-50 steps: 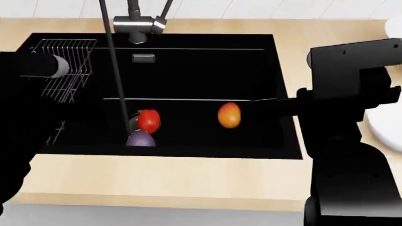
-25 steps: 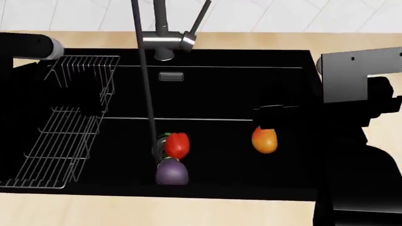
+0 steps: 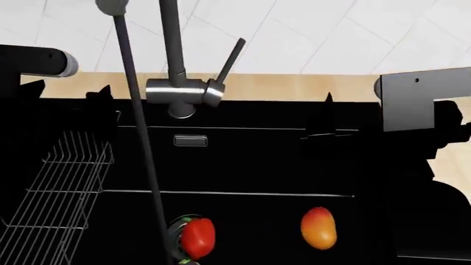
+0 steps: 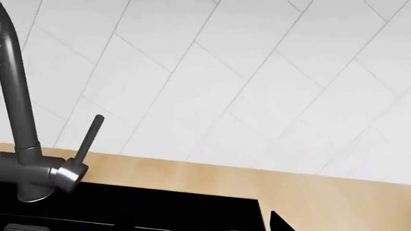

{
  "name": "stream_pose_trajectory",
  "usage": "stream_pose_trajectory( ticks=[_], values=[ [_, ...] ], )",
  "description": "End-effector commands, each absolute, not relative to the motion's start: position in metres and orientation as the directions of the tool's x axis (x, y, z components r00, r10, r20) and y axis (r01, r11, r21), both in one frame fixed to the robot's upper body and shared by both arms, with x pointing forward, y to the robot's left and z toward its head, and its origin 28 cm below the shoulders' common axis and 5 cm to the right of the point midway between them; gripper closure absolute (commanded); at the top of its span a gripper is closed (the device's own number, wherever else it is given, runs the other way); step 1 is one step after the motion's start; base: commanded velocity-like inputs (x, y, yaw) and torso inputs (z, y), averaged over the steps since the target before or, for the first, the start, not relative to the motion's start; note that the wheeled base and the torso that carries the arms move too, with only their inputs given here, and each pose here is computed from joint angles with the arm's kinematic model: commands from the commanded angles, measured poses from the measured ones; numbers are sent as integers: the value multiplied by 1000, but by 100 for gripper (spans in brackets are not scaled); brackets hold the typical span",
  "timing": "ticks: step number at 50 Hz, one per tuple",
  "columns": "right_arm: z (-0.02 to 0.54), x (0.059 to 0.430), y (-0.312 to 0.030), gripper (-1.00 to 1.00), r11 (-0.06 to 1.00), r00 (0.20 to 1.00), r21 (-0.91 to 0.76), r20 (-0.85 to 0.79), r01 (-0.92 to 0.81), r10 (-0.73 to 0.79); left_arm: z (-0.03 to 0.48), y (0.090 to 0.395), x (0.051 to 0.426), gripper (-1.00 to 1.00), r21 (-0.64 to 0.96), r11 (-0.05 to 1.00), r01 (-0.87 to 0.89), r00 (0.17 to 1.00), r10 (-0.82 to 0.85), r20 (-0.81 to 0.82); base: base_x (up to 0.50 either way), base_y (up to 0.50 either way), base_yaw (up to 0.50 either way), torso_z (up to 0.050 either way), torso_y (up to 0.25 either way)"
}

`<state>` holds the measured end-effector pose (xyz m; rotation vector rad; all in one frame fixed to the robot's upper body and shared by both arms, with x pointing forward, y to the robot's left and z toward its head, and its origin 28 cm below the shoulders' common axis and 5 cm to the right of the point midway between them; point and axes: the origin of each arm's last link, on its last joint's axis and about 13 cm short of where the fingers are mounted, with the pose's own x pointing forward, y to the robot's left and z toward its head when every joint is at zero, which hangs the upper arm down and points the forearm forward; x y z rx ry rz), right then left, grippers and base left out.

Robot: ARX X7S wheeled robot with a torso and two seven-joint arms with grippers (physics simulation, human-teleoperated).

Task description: Pick the eggplants and mangos from the sink and place them in one bowl. Place the bell pepper in the other bowl. Then turn off the sink faucet.

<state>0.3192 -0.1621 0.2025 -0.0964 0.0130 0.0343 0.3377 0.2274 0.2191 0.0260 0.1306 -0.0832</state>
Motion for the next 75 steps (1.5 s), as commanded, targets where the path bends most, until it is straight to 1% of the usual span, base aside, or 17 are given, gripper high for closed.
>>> stream_pose_trajectory(
  ticks=[1,17,20,24,27,29,33,36,38,39,41,43,50,52,60,67,75],
  values=[
    [201,319,-162,-100,995,998,-88,-33,-51,48,215,229,338,-100,11,994,106,985,-103,-135,441,0,0,0,0],
    [195,321,-159,-100,994,994,-73,-70,-87,82,209,233,339,-100,5,996,86,986,-84,-143,342,0,0,0,1],
    [192,321,-160,-100,994,992,-72,-96,-83,76,207,233,339,-100,9,997,82,986,-80,-147,185,0,0,0,3],
    [191,323,-159,-100,987,973,-85,-198,-135,116,206,237,338,-100,7,997,77,986,-75,-148,0,0,0,0,0],
    [193,326,-161,-100,986,957,-112,-274,-127,92,204,239,337,-100,7,998,66,987,-65,-150,0,0,0,0,0],
    [189,327,-160,-100,974,925,-137,-359,-180,120,203,241,337,-100,10,998,60,987,-58,-152,0,0,0,0,0],
    [183,329,-156,-100,961,889,-164,-438,-224,133,203,244,336,-100,16,998,52,988,-49,-147,0,0,0,0,0],
    [183,331,-151,-100,946,855,-169,-494,-275,160,203,246,336,-100,21,999,46,990,-43,-134,0,0,0,0,0],
    [184,332,-148,-100,962,832,-116,-535,-245,147,203,246,335,-100,22,999,48,990,-45,-132,0,0,0,0,0],
    [179,332,-146,-100,933,804,-171,-571,-316,168,203,245,335,-100,22,998,50,990,-47,-131,0,0,0,0,0],
    [174,332,-145,-100,924,784,-184,-598,-336,166,203,244,335,-100,23,998,52,990,-48,-130,0,0,0,0,0],
    [174,337,-145,-100,916,805,-246,-580,-316,122,202,244,335,-100,18,999,50,990,-47,-132,0,0,0,0,0],
    [150,342,-146,-100,900,725,-225,-676,-373,132,200,248,333,-100,11,999,47,990,-45,-133,0,0,0,0,0],
    [146,344,-146,-100,889,713,-253,-693,-382,109,200,247,334,-100,13,999,49,990,-46,-133,0,0,0,0,0],
    [124,355,-144,-100,897,671,-198,-729,-395,135,199,249,331,-100,17,999,40,991,-37,-132,0,0,0,0,0],
    [106,363,-143,-100,884,633,-195,-762,-426,137,201,251,330,-100,19,999,35,991,-32,-127,0,0,0,0,0],
    [100,364,-145,-100,910,610,-123,-776,-396,160,201,254,331,-100,19,1000,25,992,-23,-124,0,0,0,0,0]
  ],
)
